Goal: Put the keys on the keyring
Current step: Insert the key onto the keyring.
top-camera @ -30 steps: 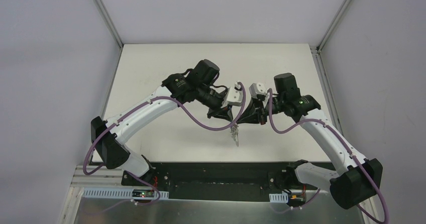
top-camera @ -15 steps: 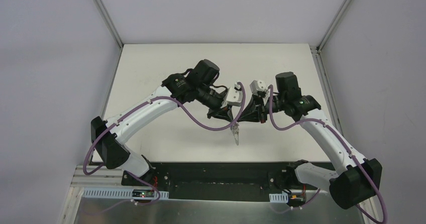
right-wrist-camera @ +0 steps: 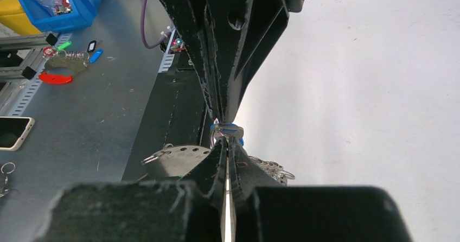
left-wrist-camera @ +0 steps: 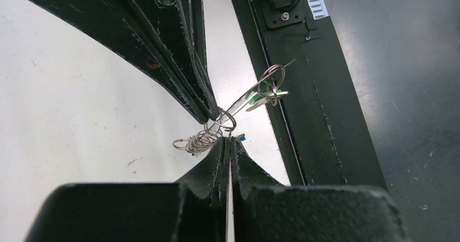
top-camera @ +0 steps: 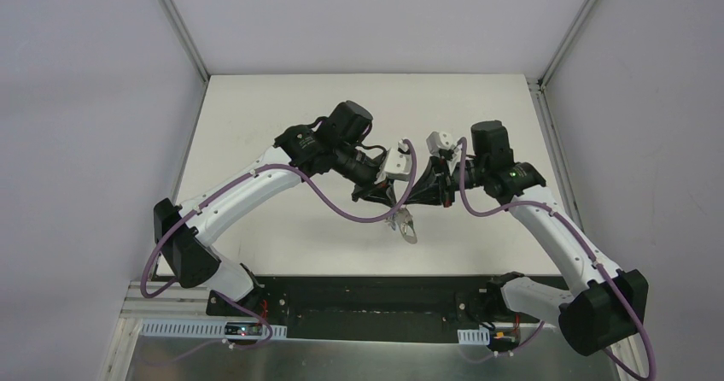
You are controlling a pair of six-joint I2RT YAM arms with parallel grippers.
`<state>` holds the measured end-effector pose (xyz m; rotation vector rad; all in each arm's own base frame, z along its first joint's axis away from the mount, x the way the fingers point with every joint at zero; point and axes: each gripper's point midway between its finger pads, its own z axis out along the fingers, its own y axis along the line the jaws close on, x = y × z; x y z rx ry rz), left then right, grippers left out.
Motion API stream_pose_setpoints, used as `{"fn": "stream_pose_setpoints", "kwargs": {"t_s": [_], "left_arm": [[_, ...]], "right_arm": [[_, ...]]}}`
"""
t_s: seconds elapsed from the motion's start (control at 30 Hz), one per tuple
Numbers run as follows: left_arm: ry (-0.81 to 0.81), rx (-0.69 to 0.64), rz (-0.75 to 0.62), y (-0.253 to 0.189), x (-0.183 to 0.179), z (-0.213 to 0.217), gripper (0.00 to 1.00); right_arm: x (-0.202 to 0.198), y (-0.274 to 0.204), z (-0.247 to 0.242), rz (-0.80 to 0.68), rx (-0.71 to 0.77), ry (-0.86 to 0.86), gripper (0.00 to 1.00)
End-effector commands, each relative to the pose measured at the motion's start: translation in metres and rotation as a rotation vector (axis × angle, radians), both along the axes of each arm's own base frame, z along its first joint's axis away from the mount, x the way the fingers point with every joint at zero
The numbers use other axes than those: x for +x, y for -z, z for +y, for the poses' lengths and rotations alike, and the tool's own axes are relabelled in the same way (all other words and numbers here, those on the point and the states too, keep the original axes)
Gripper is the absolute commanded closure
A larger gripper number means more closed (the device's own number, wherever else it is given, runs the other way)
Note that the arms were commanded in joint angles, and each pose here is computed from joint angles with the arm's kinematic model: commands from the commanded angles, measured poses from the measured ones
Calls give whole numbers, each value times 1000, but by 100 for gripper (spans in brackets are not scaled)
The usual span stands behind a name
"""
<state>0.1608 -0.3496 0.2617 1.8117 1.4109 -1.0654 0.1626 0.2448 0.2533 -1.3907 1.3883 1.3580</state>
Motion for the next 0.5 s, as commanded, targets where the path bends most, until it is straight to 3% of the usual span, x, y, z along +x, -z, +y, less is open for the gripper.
{"fn": "stream_pose_setpoints", "kwargs": {"t_s": [0.0,0.47], "left_arm": [[29,-50,-20,-16,-7,4,100],[-74,-39,-40,-16,12,-2,100]], "right_arm": [[4,-11,2,-19,45,-15,100],[20,-13,5,46,35,75,100]]}}
